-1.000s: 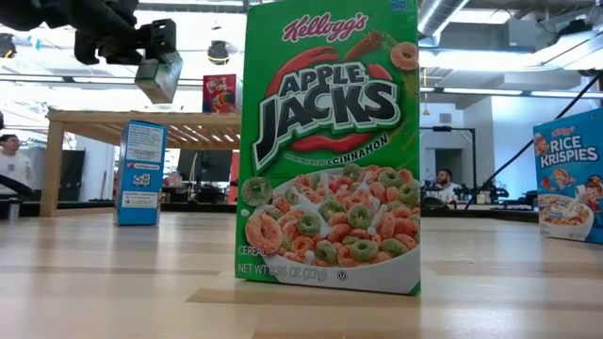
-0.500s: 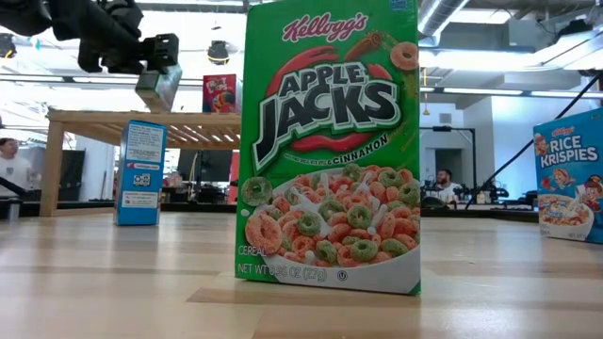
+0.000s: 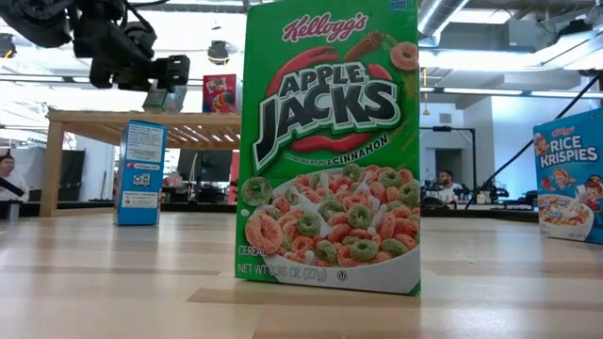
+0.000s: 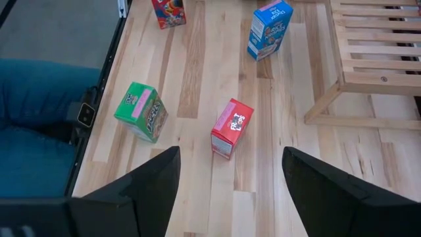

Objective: Stack cereal on shelf
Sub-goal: Put the top right green cereal box on the shelf

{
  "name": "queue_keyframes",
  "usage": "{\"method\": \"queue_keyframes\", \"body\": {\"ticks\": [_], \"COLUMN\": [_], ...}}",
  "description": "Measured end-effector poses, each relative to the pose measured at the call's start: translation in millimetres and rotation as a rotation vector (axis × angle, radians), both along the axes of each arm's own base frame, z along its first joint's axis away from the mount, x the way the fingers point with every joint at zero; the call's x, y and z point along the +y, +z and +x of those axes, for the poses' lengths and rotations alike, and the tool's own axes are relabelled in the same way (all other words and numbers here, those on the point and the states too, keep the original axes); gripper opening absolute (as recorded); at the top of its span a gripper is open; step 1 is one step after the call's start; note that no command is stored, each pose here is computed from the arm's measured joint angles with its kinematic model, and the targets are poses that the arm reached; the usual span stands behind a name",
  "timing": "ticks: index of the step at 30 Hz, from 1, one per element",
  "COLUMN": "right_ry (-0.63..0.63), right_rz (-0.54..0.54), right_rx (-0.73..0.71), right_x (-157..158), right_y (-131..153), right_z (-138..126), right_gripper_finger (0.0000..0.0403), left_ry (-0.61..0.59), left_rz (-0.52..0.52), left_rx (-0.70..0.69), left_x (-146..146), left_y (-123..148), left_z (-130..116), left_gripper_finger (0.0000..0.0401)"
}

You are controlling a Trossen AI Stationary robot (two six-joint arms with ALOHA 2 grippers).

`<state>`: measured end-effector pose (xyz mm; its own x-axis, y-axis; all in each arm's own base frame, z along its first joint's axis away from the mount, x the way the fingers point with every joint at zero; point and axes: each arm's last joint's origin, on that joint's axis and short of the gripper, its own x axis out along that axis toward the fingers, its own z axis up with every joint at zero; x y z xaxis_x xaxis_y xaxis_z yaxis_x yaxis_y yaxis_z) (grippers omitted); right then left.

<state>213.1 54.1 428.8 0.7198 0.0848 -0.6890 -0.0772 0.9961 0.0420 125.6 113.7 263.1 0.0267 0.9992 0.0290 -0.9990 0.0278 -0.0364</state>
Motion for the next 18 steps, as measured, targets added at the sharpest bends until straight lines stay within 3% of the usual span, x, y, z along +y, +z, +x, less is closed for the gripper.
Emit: {"method": "queue_keyframes", "body": {"ticks": [11, 18], "right_ry": [-0.001, 0.0], "right_rz": [0.0, 0.0], "right_rx": [0.0, 0.0], "right_x": [-0.1, -0.1], "right_y": [0.0, 0.0], "right_z": [0.0, 0.0], "right_gripper_finger": [0.0292, 0.0292], "left_ry": [0.018, 0.018], "left_rz": [-0.015, -0.032], "left_rx": [0.09, 0.051], "left_x": [6.4, 6.8], "left_y": [-5.7, -8.1], "left_z": [4.2, 4.7], "left_gripper_finger": [0.0178, 0.0178]}}
